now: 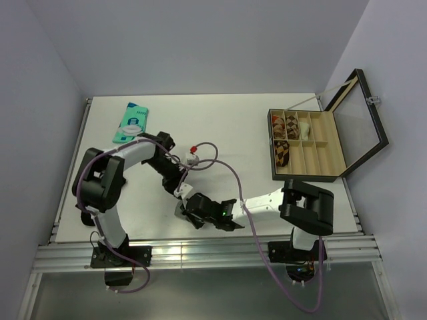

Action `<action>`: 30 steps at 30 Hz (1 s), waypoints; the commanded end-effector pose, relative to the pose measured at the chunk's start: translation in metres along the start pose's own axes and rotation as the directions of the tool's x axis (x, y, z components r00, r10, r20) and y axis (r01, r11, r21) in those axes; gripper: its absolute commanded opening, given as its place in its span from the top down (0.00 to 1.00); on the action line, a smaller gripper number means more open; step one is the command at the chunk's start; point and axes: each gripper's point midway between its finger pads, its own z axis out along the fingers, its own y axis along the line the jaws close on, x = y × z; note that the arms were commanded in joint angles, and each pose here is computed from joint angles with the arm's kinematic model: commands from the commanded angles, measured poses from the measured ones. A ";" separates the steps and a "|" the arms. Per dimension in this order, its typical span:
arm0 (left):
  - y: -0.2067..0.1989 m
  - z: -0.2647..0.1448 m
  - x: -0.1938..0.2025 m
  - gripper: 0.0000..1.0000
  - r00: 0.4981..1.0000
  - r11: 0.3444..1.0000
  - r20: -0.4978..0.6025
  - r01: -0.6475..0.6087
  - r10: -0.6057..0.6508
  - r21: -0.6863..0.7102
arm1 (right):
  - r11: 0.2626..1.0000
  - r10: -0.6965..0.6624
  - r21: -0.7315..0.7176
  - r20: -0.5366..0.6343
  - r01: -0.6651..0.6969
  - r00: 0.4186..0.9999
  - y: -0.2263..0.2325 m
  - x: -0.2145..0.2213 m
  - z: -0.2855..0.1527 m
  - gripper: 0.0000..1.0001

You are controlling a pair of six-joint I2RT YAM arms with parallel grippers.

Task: Roll the socks
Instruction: Roll the sock at the center of the board.

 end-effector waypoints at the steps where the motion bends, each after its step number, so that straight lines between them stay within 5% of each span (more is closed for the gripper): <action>1: 0.016 -0.034 -0.024 0.65 0.986 0.991 0.164 -0.002 0.024 -0.133 | 0.994 0.070 -0.070 -0.139 -0.080 0.988 -0.002 0.033 -0.012 1.00; 7: 0.039 -0.100 -0.038 0.64 0.932 0.932 0.350 0.037 0.098 -0.361 | 0.966 0.166 -0.151 -0.256 -0.210 0.952 -0.005 0.035 -0.014 1.00; 12: 0.029 -0.126 -0.039 0.57 0.905 0.841 0.333 -0.048 0.265 -0.538 | 0.894 0.273 -0.238 -0.384 -0.381 0.882 -0.007 0.027 -0.012 1.00; 19: 0.014 -0.094 -0.009 0.50 0.885 0.724 0.127 -0.275 0.448 -0.632 | 0.766 0.374 -0.291 -0.524 -0.574 0.765 -0.012 0.013 -0.007 0.98; 24: -0.002 -0.064 -0.005 0.37 0.792 0.572 -0.014 -0.453 0.610 -0.684 | 0.720 0.415 -0.286 -0.553 -0.632 0.723 -0.018 0.000 -0.007 0.98; 30: -0.015 -0.028 0.000 0.29 0.745 0.546 -0.081 -0.554 0.662 -0.629 | 0.683 0.432 -0.300 -0.569 -0.666 0.699 -0.021 -0.008 -0.007 0.96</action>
